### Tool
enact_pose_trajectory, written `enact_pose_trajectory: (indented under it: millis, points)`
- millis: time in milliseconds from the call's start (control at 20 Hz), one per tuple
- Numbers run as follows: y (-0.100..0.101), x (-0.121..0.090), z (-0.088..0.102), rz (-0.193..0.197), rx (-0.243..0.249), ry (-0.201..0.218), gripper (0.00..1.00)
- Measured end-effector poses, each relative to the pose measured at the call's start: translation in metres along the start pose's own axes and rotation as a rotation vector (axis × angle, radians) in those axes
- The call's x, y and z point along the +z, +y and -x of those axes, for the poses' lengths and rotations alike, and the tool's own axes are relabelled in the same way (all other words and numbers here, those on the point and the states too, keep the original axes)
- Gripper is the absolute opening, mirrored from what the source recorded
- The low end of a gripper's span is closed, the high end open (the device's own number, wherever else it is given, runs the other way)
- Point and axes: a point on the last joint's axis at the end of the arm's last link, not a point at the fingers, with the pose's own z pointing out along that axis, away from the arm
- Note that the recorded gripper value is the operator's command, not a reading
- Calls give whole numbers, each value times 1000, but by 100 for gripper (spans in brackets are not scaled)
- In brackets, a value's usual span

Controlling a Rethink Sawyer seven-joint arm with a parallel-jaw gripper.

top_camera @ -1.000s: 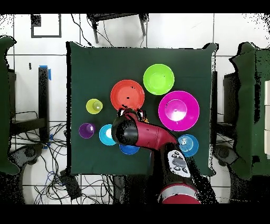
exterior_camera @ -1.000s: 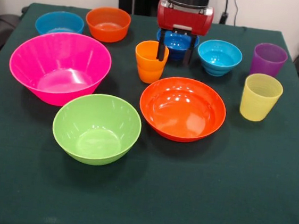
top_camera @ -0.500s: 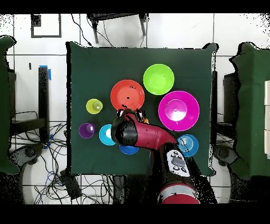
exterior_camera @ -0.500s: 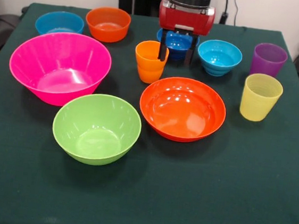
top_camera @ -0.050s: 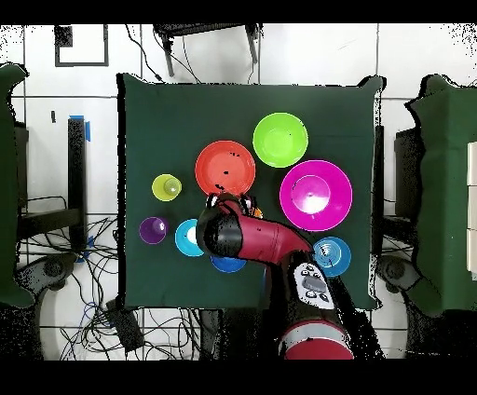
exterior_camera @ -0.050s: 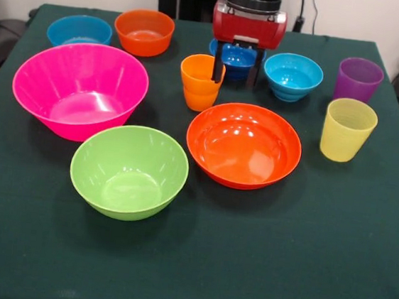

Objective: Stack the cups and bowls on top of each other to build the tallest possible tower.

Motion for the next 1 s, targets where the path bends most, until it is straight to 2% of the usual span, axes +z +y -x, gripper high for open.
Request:
enact_pose_trajectory:
  millis: [300, 500, 800, 1000]
  points:
    - [-2, 0, 1, 1, 3, -2, 100]
    - [-10, -6, 9, 4, 18, -9, 100]
    - [-32, -10, 18, 13, 51, -15, 100]
    - [-55, -8, 21, 19, 79, -19, 100]
